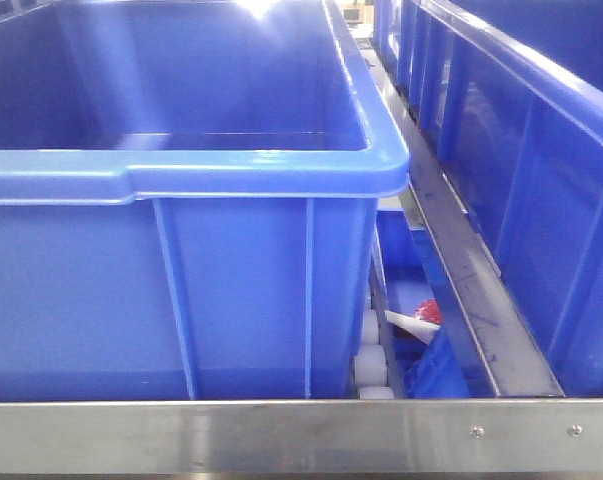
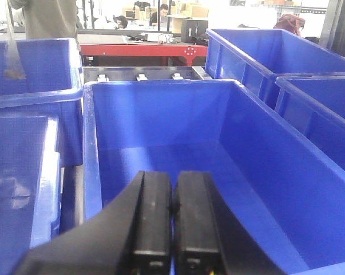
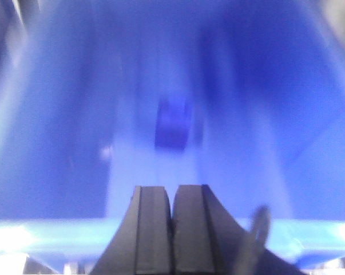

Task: Pick and sort blue part to right shelf
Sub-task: 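Lower the right gripper's bottle into the blue bin and open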

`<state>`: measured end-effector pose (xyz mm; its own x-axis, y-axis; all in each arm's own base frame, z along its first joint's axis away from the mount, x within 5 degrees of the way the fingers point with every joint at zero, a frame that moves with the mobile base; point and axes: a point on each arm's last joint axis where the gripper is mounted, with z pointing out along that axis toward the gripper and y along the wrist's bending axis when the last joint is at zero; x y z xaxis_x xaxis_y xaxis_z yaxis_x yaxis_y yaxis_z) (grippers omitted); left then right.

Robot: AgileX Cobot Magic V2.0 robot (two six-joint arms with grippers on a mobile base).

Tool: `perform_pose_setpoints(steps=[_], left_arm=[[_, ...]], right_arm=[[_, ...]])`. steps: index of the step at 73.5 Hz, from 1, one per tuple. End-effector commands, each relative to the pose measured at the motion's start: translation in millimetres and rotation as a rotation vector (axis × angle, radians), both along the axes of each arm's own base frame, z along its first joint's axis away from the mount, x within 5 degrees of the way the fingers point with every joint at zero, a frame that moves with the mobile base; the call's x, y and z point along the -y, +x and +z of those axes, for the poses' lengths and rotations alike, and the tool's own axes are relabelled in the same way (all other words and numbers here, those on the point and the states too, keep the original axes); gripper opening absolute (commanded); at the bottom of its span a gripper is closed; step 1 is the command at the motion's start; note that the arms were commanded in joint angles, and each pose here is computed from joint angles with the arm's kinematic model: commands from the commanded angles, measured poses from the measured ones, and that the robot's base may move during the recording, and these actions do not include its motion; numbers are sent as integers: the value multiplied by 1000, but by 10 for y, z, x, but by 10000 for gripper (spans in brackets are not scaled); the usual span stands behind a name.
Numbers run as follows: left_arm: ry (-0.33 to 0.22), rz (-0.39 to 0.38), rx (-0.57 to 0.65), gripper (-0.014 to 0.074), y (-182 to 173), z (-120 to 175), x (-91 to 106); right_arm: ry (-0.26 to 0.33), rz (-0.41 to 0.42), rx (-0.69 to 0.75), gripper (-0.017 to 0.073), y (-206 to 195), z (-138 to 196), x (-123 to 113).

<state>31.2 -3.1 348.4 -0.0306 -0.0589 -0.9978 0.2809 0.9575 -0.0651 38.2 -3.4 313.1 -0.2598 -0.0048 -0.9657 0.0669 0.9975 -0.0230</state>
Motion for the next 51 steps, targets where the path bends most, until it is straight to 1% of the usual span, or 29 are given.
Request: perform_pose_setpoints(steps=[1, 6, 7, 12, 21, 27, 51], left_arm=[[-19, -17, 90, 129, -10, 141, 9], [-19, -17, 90, 129, -10, 141, 9], [-19, -17, 90, 129, -10, 141, 9], [-18, -17, 88, 129, -5, 141, 10], [-18, -17, 86, 129, -5, 139, 10], [-19, -17, 88, 129, -5, 141, 11], [-19, -17, 88, 129, -5, 141, 11]], right_arm=[[-23, 1, 225, 57, -256, 105, -16], [-31, 1, 333, 57, -440, 106, -28], [-31, 1, 338, 57, -436, 108, -28], [-30, 1, 319, 57, -358, 155, -23], [-31, 3, 332, 57, -249, 212, -18], [-13, 9, 329, 57, -237, 212, -25], [-13, 9, 329, 57, -237, 212, -25]])
